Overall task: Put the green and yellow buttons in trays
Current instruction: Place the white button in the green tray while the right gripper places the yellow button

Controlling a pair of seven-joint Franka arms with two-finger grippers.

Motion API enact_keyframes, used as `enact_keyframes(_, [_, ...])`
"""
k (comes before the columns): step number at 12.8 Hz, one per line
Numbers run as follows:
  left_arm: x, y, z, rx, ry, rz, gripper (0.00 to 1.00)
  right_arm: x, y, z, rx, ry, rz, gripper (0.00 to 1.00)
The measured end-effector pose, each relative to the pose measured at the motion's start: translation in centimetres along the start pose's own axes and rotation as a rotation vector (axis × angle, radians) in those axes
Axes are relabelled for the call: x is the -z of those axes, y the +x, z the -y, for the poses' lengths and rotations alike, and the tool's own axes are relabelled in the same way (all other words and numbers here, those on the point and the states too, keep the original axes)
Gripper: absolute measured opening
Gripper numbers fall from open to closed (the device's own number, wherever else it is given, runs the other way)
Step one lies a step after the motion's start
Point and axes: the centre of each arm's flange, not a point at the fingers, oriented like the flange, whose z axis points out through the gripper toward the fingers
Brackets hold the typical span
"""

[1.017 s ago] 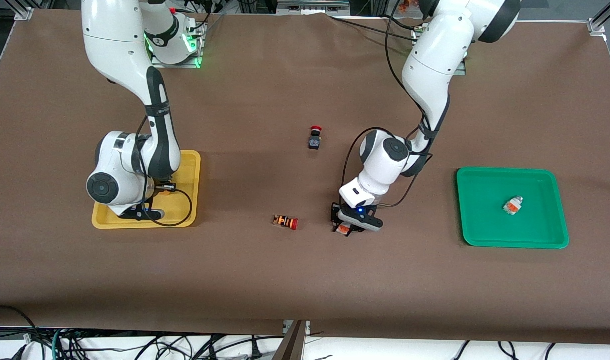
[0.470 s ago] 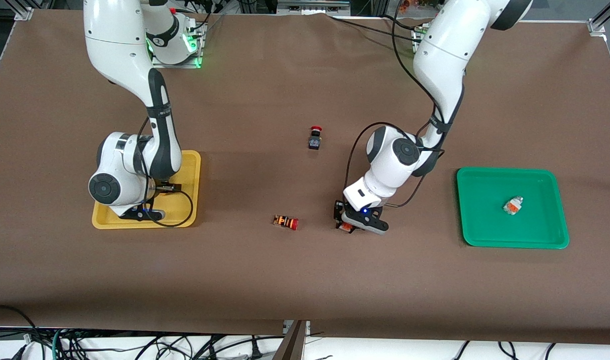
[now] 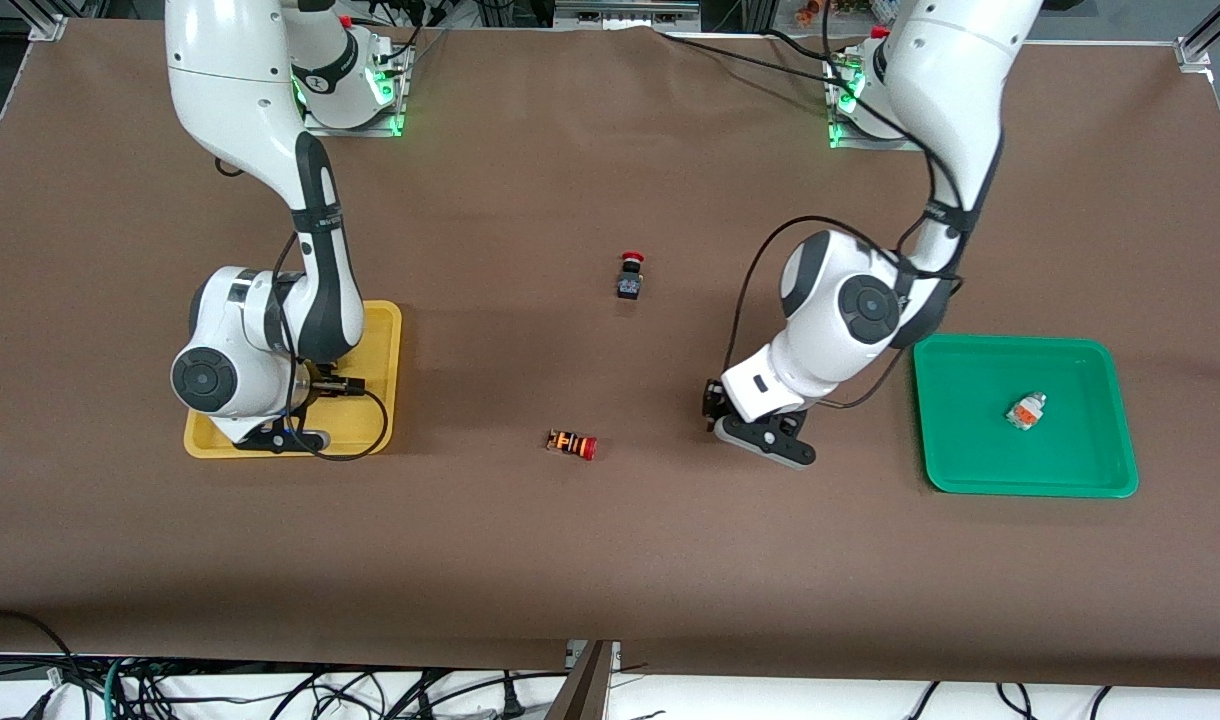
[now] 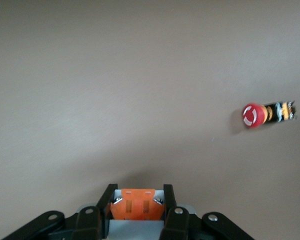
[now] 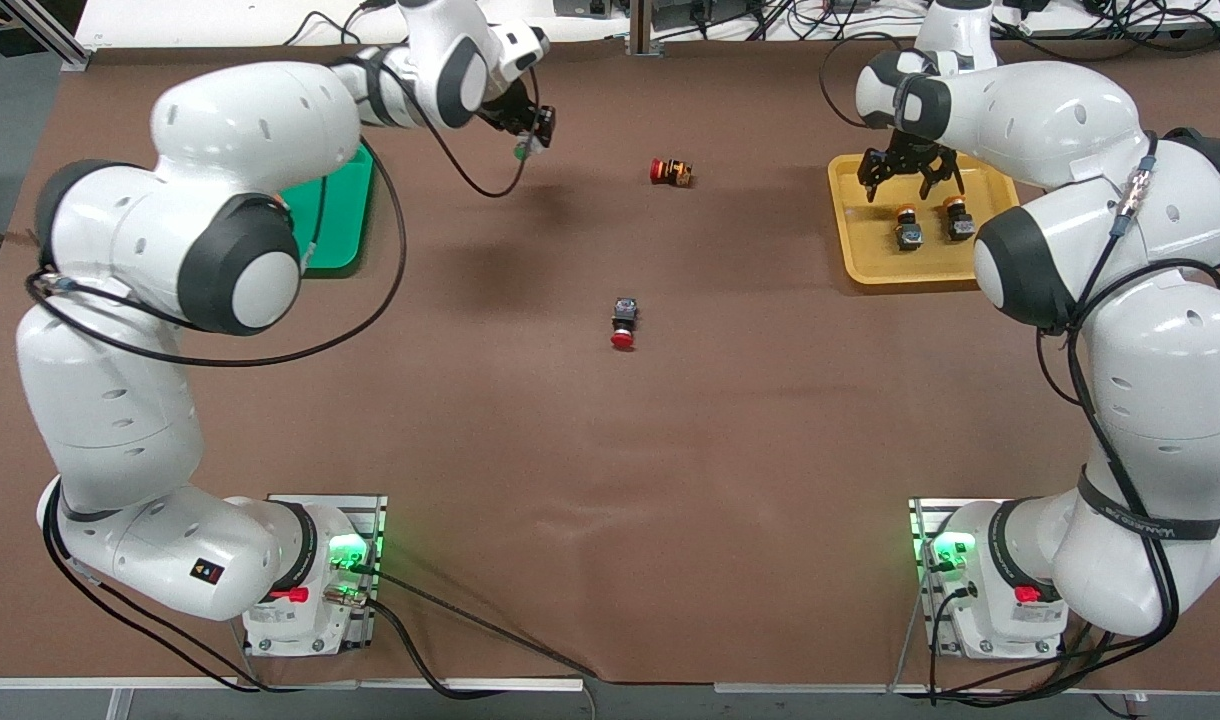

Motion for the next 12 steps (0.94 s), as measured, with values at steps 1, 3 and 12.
enact_keyframes(1, [2.0, -0.2, 1.2, -0.001, 0.015, 0.042, 0.41, 0.8, 0.2, 0.2, 0.008, 0.003, -0.004, 1.00])
enact_keyframes(3, [6.2, -0.9, 3.3, 0.004, 0.041, 0.127, 0.41, 2.3, 0.6, 0.3, 0.017, 0.007, -0.001, 1.00])
enact_keyframes(12, [13.9, -3.8, 16.6, -0.097, 0.094, 0.320, 0.41, 1.5, 1.1, -1.2, 0.034, 0.074, 0.035, 1.00])
